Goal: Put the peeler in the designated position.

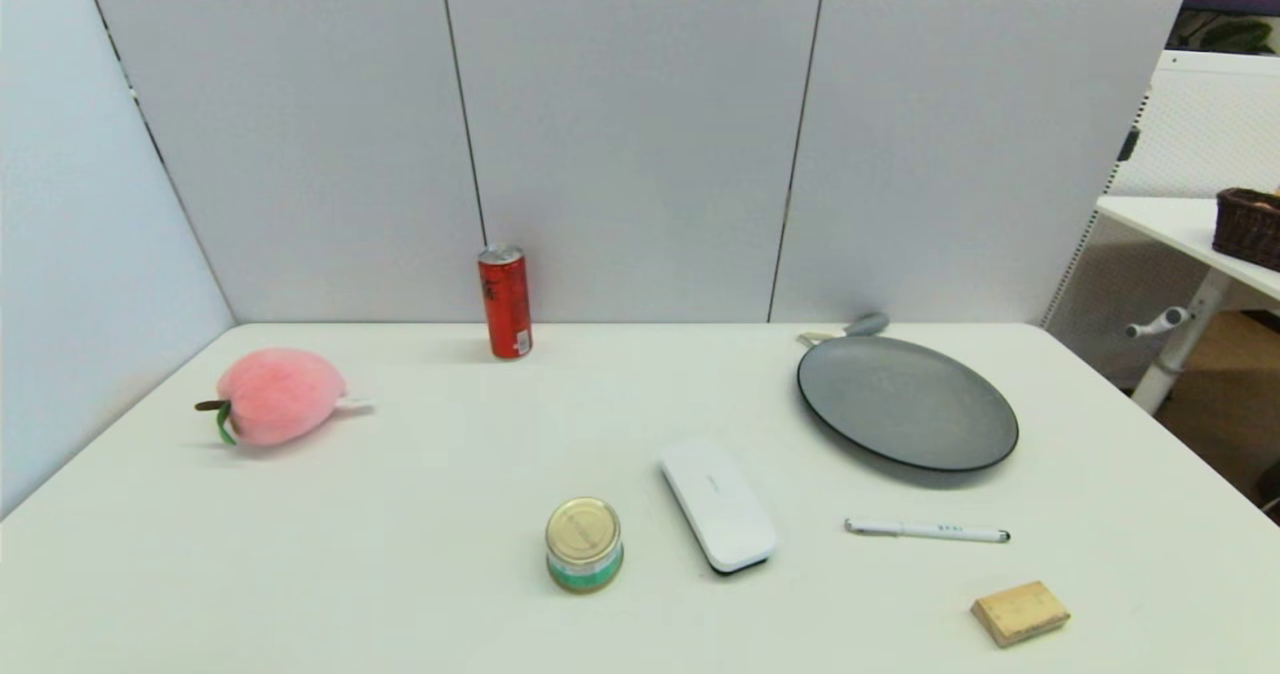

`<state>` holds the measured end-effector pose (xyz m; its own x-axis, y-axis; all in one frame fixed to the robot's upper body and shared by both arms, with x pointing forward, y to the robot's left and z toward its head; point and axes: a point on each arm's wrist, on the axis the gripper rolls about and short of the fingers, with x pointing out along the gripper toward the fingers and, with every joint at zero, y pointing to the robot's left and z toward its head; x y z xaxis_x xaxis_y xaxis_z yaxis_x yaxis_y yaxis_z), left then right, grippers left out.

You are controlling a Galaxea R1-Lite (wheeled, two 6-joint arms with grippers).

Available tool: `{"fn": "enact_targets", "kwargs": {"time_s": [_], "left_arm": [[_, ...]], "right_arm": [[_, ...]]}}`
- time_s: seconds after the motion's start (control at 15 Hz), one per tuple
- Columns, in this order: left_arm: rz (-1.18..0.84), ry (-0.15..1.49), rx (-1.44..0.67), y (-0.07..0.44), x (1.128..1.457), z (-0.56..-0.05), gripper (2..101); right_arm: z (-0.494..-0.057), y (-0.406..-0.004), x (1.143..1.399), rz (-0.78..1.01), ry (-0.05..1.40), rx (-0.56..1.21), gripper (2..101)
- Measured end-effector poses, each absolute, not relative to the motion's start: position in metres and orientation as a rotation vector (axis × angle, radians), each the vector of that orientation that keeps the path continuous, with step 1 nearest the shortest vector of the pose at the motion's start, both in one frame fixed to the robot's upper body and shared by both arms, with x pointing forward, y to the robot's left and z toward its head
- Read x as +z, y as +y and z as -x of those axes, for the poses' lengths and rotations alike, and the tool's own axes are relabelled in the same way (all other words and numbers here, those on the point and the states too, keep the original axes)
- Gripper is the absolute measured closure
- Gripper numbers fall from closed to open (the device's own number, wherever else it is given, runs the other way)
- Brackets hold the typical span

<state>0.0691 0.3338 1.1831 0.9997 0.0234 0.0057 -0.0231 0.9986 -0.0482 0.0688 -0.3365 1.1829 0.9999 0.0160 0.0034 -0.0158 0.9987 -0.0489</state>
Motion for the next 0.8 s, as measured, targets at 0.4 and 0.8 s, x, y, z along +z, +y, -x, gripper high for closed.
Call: {"fn": "enact_targets", "kwargs": {"time_s": [0.4,0.8], "left_arm": [[0.049,-0.006,0.024,0.3339,1.1831,-0.0691,5.3],[0.048,-0.006,0.023,0.3338,1.1831,-0.0691,5.3]], "right_arm": [[-0.0689,-0.3366,1.1827,0.03,-0.002,0.012,5.0],[-0.0688,-0.3365,1.1832,0.037,-0.006,0.015,5.0]]}}
